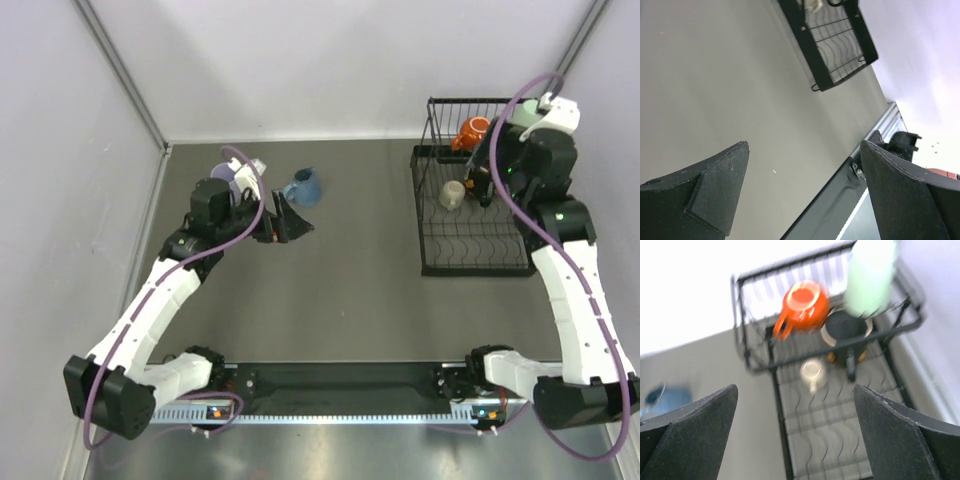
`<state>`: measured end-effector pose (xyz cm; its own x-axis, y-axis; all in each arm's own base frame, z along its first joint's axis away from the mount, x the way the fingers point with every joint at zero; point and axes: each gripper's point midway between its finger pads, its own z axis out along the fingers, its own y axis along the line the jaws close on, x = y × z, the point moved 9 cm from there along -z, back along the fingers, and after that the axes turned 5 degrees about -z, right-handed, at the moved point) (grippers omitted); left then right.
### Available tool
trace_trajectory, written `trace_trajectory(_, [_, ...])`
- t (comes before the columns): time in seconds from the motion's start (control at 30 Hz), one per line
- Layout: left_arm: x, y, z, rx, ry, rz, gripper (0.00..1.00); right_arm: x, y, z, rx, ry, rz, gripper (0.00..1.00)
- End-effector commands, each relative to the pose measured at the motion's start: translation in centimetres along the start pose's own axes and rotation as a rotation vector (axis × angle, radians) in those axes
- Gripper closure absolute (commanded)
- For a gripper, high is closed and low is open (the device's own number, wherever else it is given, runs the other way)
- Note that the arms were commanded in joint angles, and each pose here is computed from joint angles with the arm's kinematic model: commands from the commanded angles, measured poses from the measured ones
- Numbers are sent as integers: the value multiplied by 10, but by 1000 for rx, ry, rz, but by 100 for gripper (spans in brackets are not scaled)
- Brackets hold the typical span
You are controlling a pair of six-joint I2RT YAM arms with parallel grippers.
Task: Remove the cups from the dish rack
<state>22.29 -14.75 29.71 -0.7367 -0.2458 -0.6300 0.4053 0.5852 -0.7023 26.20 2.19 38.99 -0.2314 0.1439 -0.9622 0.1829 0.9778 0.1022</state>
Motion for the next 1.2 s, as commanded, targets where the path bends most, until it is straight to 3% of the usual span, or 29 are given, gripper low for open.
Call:
trace_trajectory(0.0, [6,-11,-16,57,-7,62,3,-37,-12,10,80,-99,15,0])
trace_trajectory(0.17, [15,-8,-22,51,-62,95,3,-59,-20,33,150,-178,62,0])
trace_trajectory(0.5, [21,-6,-24,-65,-61,169,3,-71,-51,86,247,-191,26,0])
trace_trajectory(0.7, [24,-8,-30,-72,-84,201,3,-54,-76,116,233,-148,42,0])
trace_trajectory(0.93, [18,-7,-31,-115,-106,216,2,-35,-84,147,132,-180,-96,0])
trace_trajectory(1.17, [13,-7,-29,-125,-102,222,2,-28,-97,165,161,-176,-165,0])
